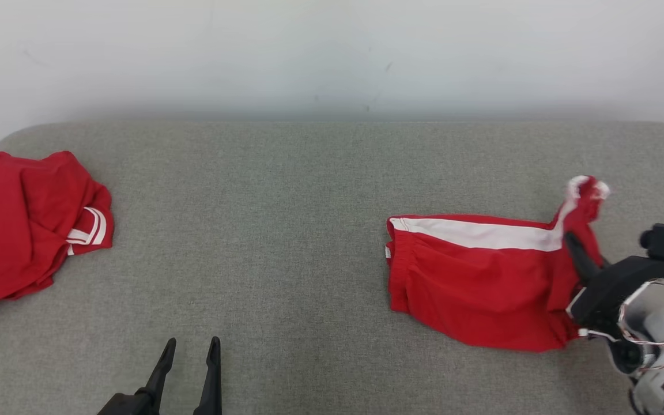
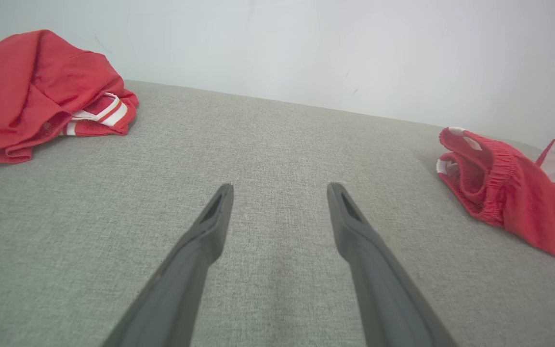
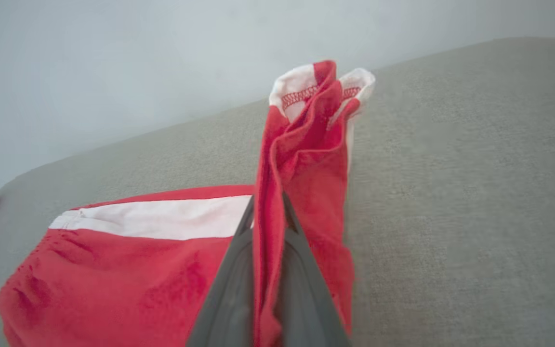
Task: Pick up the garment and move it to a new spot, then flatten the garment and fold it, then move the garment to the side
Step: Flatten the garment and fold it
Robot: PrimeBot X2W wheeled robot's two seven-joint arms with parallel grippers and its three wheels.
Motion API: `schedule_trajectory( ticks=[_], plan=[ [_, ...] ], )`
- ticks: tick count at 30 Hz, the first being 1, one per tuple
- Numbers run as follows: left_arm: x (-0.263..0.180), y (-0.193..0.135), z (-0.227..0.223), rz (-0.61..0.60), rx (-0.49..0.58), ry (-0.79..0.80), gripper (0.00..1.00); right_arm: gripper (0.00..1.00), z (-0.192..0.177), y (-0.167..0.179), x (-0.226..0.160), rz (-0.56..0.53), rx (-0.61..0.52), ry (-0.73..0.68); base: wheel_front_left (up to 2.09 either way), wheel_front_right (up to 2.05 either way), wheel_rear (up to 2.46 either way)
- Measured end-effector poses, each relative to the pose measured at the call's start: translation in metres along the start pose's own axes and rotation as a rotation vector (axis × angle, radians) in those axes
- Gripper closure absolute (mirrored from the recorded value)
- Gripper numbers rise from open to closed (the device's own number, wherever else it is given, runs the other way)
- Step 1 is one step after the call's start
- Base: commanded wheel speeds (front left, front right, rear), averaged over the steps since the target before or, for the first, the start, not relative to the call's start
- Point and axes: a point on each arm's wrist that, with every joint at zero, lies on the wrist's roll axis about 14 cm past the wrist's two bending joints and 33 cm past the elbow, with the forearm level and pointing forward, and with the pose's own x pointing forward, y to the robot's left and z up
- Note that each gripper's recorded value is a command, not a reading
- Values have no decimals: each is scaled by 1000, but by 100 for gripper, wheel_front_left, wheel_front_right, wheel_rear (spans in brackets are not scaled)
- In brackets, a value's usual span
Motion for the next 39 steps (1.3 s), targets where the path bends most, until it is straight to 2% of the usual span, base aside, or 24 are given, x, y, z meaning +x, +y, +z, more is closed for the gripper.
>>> schedule_trajectory(
  ticks=[5, 18, 24, 31, 32, 33, 34, 39],
  plan=[
    [0, -6, 1, -17, -3, -5, 0, 100, -7, 54, 0, 141, 45, -2, 0, 0, 0],
    [-7, -7, -3, -14, -15, 7, 0, 100, -25, 159, 13, 350, 159, 18, 0, 0, 0],
    [-11, -1, -4, 6, -27, 11, 0, 100, -42, 183, 21, 378, 150, 60, 0, 0, 0],
    [-10, 4, -6, 23, -31, 16, 0, 100, -69, 189, 25, 363, 125, 125, 0, 0, 0],
    [-10, 4, -6, 24, -31, 18, 0, 95, -69, 190, 26, 363, 126, 123, 0, 0, 0],
    [-10, 4, -7, 24, -32, 19, 0, 44, -67, 192, 26, 366, 123, 113, 0, 0, 0],
    [-9, 4, -7, 23, -32, 20, 0, 0, -66, 193, 26, 371, 120, 102, 0, 0, 0],
    [-8, 4, -5, 23, -31, 13, 0, 0, -39, 191, 25, 384, 127, -4, 0, 0, 0]
  ],
)
